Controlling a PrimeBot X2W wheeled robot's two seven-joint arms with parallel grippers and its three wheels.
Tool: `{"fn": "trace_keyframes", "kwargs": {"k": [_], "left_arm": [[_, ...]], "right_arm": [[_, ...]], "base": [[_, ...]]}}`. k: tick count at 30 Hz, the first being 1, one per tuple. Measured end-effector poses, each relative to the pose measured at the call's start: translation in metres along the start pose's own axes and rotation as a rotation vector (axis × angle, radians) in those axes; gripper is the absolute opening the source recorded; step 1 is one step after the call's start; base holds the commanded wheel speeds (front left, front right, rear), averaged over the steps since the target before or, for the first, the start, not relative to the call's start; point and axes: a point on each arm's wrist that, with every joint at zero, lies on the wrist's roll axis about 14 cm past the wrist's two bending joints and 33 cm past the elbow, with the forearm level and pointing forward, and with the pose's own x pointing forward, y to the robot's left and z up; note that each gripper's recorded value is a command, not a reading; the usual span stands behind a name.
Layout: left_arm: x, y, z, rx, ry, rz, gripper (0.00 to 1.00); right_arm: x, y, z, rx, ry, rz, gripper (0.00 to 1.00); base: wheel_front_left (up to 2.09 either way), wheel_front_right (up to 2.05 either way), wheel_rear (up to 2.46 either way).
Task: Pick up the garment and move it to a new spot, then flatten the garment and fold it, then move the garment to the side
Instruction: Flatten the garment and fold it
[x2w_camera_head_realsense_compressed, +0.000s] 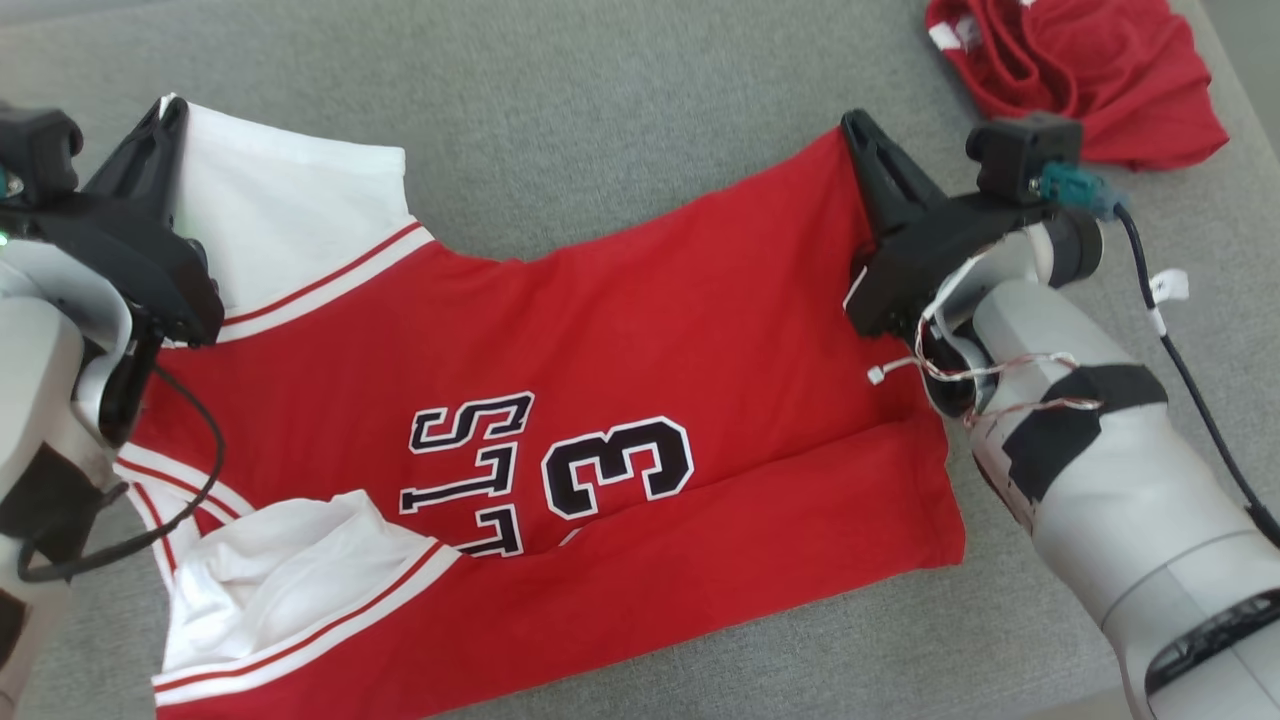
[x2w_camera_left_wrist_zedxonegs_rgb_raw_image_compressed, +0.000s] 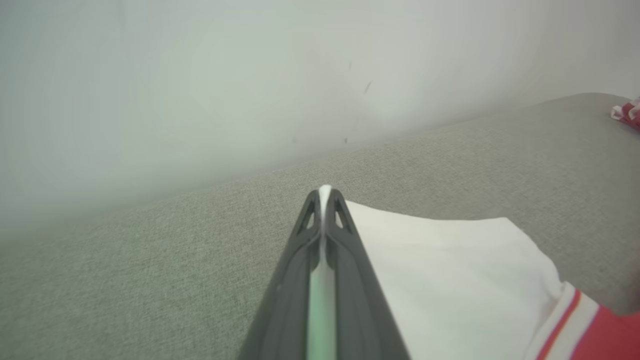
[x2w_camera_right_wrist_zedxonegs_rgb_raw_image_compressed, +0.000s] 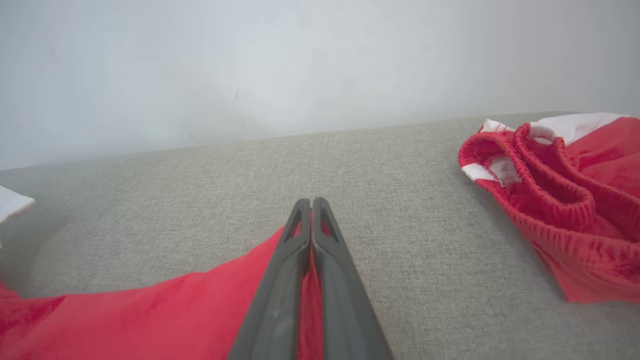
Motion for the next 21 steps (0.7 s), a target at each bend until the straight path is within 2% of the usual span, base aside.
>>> {"fn": "trace_keyframes", "kwargs": {"k": [8,14,21], "left_arm": [[-0.027,-0.003,0.013,-0.021,-0.074,0.002,0.00],[-0.052,-0.022,0.013,-0.036,-0.112,-0.033,0.00],[-0.113,-0.040,-0.004,-0.115,-0.148,0.002,0.00]], "right_arm": [[-0.022,0.012,0.000,0.045,-0.037,0.034,0.00],[-0.047,0.011,-0.004,0.081,-0.064,0.043,0.00],[-0.089,0.006,-0.019,0.160,-0.098,0.022,0.00]], "base": [[0.00,0.00,0.00],[0.00,0.00,0.00],[0.00,0.00,0.00]]}}
